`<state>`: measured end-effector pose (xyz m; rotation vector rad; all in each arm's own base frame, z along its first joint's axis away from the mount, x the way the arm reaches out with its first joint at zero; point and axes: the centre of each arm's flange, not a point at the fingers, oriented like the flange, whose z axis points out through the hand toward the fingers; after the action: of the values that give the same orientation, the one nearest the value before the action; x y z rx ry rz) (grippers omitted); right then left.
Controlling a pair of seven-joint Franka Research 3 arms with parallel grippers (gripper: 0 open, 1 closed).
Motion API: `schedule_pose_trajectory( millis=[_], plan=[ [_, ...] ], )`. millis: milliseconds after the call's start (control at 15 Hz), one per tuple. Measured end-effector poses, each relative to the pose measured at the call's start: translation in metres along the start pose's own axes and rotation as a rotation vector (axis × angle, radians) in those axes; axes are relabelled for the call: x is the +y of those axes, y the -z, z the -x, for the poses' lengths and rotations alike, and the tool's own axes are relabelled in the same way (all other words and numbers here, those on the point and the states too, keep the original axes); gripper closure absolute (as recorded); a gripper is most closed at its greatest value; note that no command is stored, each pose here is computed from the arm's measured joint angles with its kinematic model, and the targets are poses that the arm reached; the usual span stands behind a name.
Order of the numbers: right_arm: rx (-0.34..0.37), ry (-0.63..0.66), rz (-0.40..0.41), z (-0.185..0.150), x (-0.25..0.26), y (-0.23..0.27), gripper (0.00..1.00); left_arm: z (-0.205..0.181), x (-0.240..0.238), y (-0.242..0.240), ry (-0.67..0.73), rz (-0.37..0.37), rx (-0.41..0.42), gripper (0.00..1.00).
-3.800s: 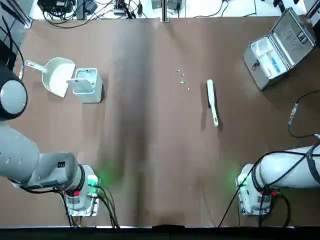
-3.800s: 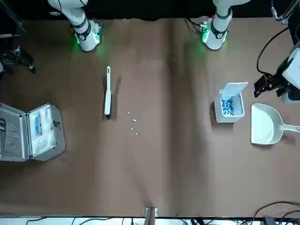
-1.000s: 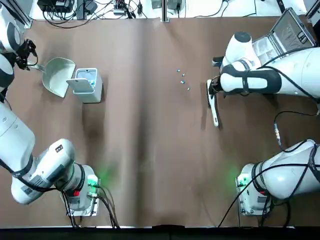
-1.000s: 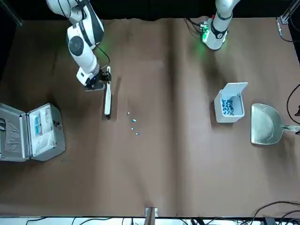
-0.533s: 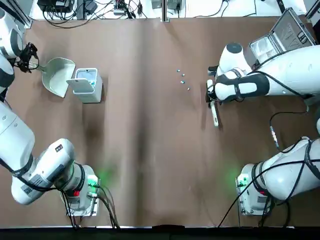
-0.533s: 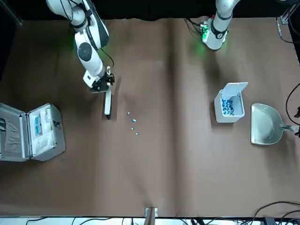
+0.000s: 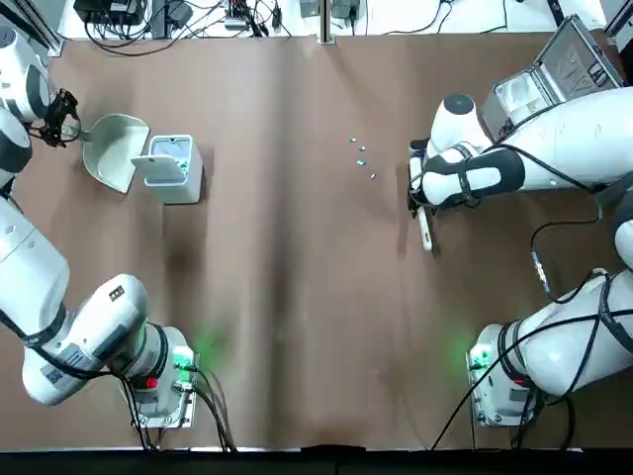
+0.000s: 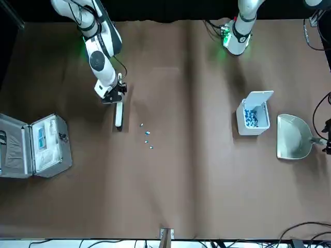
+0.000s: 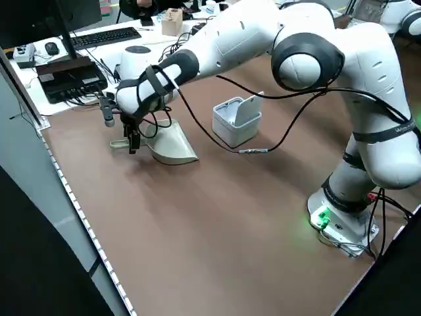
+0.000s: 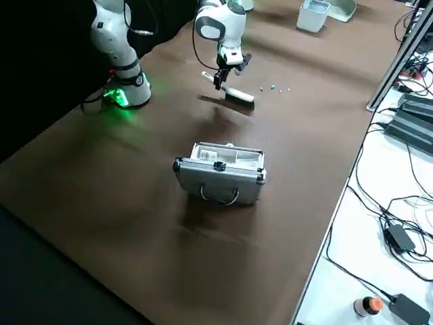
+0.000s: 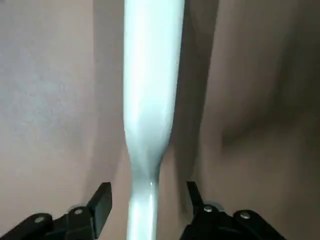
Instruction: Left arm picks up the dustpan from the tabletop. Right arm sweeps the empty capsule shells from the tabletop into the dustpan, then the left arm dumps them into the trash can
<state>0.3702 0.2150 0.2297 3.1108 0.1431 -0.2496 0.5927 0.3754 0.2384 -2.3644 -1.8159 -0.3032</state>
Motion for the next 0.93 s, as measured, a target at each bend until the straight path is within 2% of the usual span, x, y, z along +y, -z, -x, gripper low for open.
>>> schedule_pose_trajectory(
  millis=[133, 200, 333, 467, 733, 867, 933],
  plan=[
    [-0.009, -0.001, 0.004, 0.004, 0.002, -0.005, 0.33, -0.001, -0.001, -0.002, -0.01, -0.004, 0.002, 0.01],
    [-0.01, -0.002, 0.005, 0.006, 0.003, -0.007, 0.37, -0.002, -0.001, -0.001, -0.014, -0.003, 0.003, 0.15],
    [-0.001, -0.002, 0.002, 0.005, 0.003, -0.007, 0.41, -0.003, -0.001, 0.0, -0.014, -0.001, 0.006, 0.2],
    [0.003, -0.001, 0.001, 0.005, 0.002, -0.006, 0.43, -0.007, -0.001, -0.001, -0.012, -0.002, 0.011, 0.3],
    [0.005, 0.014, 0.003, 0.007, -0.004, -0.006, 0.46, -0.013, -0.003, -0.002, -0.007, -0.003, 0.019, 0.32],
    [0.004, 0.016, 0.003, 0.008, -0.005, -0.007, 0.48, -0.014, -0.002, -0.003, -0.007, -0.002, 0.019, 0.39],
    [0.004, 0.016, 0.004, 0.008, -0.005, -0.007, 0.49, -0.014, -0.002, -0.003, -0.006, -0.002, 0.019, 0.39]
  ],
)
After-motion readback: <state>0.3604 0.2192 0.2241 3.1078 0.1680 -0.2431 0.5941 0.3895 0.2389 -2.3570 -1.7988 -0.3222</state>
